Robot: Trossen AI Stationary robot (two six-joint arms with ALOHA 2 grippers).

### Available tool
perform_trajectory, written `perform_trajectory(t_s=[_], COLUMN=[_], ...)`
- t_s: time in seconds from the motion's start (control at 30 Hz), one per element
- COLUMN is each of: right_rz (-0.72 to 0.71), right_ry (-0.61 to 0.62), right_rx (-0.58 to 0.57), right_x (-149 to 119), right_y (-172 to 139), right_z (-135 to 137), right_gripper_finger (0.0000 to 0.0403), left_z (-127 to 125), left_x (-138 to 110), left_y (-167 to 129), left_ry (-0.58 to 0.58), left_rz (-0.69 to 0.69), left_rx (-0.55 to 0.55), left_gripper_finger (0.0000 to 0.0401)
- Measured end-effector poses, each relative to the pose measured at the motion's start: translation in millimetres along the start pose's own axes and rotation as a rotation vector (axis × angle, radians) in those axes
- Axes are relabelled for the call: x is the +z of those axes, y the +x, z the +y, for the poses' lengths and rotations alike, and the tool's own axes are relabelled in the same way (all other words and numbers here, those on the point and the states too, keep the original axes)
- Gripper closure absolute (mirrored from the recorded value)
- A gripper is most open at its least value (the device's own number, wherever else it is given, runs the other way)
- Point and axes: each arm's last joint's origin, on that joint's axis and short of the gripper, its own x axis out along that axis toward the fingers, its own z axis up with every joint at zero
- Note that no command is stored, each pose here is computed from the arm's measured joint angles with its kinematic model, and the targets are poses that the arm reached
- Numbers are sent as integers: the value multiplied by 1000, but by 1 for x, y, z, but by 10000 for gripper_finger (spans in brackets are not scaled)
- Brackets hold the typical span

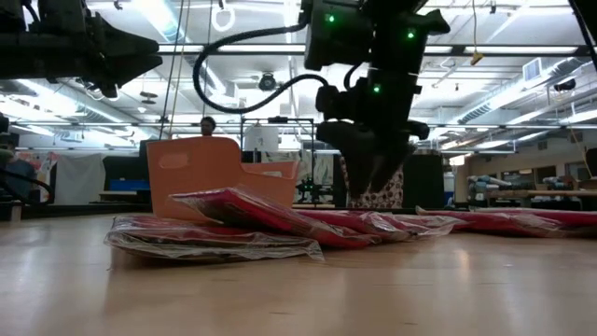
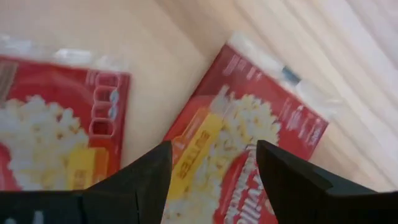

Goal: Sort popcorn bags into baskets
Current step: Put the red popcorn bag into the orange bin

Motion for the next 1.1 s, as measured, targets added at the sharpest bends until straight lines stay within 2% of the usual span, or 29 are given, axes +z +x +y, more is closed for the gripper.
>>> perform_trajectory(t_s=[0.27, 0.47, 0.63, 0.83, 1.1], right_rz=[-13, 31, 57, 71, 80], right_ry=[1, -15, -61, -88, -227], right_rx=[-6, -8, -18, 3, 66], right_x=[-3, -7, -10, -11, -14], right_y=[20, 29, 34, 35, 33], right_z=[11, 14, 16, 18, 25], right_gripper_finger=[165, 165, 181, 247, 387], left_z=[0, 0, 0, 0, 0], left_x=[0, 0, 0, 0, 0], left_y=[0, 0, 0, 0, 0], left_ry=[1, 3, 5, 5, 6], left_rz=[0, 3, 3, 3, 3], left_rx=[0, 0, 0, -3, -3], left_gripper_finger=[207, 207, 207, 207, 207])
